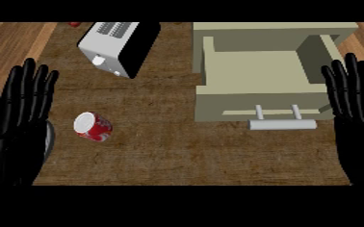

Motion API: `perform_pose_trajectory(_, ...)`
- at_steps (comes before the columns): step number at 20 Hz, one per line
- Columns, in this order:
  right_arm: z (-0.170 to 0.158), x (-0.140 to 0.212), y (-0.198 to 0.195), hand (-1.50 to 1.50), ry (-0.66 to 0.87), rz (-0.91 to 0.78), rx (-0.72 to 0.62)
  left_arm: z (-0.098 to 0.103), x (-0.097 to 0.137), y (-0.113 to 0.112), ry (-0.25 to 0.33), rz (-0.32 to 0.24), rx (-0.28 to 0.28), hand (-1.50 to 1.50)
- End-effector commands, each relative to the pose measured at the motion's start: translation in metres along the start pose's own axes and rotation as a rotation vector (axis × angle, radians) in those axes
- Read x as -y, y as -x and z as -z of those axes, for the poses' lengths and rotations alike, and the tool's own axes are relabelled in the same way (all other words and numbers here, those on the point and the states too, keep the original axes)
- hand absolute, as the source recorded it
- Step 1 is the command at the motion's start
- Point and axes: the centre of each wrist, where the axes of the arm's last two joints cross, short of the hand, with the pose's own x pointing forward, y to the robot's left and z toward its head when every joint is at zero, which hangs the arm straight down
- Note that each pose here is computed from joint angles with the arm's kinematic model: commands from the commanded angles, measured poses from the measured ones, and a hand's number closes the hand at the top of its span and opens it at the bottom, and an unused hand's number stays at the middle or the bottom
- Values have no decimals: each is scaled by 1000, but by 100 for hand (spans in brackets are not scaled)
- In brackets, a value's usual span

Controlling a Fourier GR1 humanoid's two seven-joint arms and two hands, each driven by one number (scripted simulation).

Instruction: Pick up the can, place it into the drawer and close the drawer

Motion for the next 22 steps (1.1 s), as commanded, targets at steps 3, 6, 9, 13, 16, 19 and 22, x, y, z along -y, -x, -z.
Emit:
perform_pose_trajectory(3,-5,2,-1,-150,30,8,1,-11,-1,-5,-308,162,-13,-150)
perform_pose_trajectory(6,-5,6,1,-150,42,31,-4,-20,-11,-6,-568,289,-44,-150)
perform_pose_trajectory(9,-22,9,24,-150,172,8,-272,-46,-27,24,-822,206,-368,-150)
perform_pose_trajectory(13,-22,22,22,-150,170,26,-288,-43,1,4,-919,187,-382,-150)
perform_pose_trajectory(16,-35,14,7,-150,172,15,-299,-57,35,4,-924,184,-416,-150)
perform_pose_trajectory(19,-23,25,18,-150,158,23,-296,-49,32,-16,-922,188,-394,-150)
perform_pose_trajectory(22,-26,15,16,-150,172,18,-298,-17,42,-1,-927,199,-396,-150)
